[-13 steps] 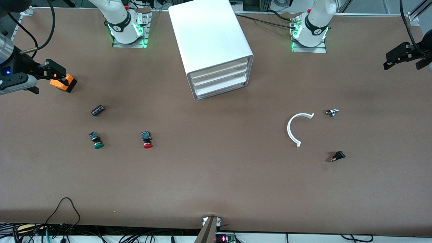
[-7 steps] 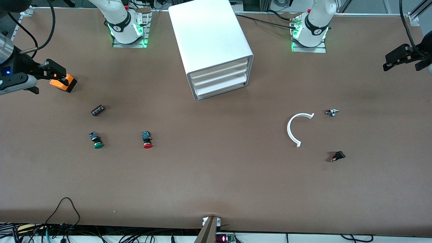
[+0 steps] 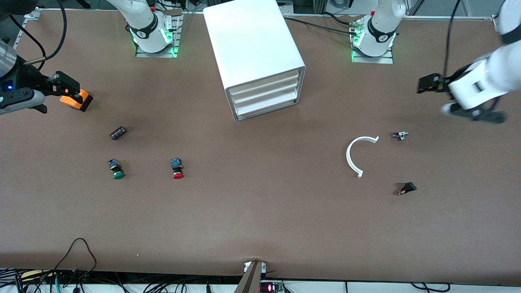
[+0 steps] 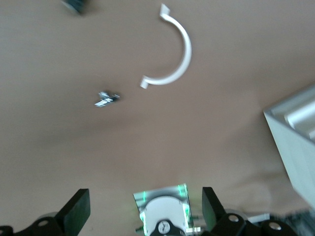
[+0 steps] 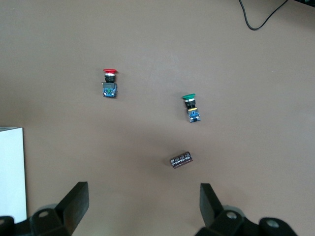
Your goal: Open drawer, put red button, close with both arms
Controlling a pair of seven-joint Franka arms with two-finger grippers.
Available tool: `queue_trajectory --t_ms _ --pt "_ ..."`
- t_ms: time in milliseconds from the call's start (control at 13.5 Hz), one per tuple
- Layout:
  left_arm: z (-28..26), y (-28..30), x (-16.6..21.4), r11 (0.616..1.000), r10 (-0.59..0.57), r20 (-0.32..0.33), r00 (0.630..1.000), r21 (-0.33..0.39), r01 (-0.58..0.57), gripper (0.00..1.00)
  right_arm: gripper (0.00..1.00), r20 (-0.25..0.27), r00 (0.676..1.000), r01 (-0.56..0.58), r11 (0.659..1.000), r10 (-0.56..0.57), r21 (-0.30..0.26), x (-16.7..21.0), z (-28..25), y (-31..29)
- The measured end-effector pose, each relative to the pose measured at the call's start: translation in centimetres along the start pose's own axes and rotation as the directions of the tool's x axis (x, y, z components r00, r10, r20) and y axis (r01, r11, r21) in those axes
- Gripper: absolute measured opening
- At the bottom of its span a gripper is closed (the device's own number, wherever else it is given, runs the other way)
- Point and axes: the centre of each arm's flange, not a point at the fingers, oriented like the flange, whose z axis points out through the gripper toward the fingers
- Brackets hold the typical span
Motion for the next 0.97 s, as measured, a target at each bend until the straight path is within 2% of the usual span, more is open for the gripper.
queue_trajectory --t_ms 149,297,594,743,965 --pt "3.1 1.8 2.5 0.993 0.075 0.068 0.995 -0.098 -0.068 1.00 1.00 0.000 1.000 0.000 1.000 0.000 0.000 0.0 0.0 0.0" --pt "5.8 2.9 4.4 0.967 0.125 0.111 0.986 -0.236 -0.096 1.00 1.00 -0.001 1.000 0.002 1.000 -0.002 0.000 0.0 0.0 -0.1" --pt "12.8 7.0 8.9 0.856 0.252 0.199 0.947 -0.502 -0.122 1.00 1.00 -0.016 0.999 0.035 0.999 -0.035 -0.004 0.9 0.0 -1.8" --pt "16.8 9.0 11.1 0.772 0.342 0.196 0.919 -0.616 -0.156 1.00 1.00 -0.030 0.997 0.067 0.998 -0.067 -0.007 2.4 1.0 -3.3" --pt "22.0 11.7 14.1 0.643 0.462 0.094 0.882 -0.720 -0.260 0.98 1.00 -0.018 0.994 0.106 0.994 -0.106 -0.004 3.9 2.2 -5.4"
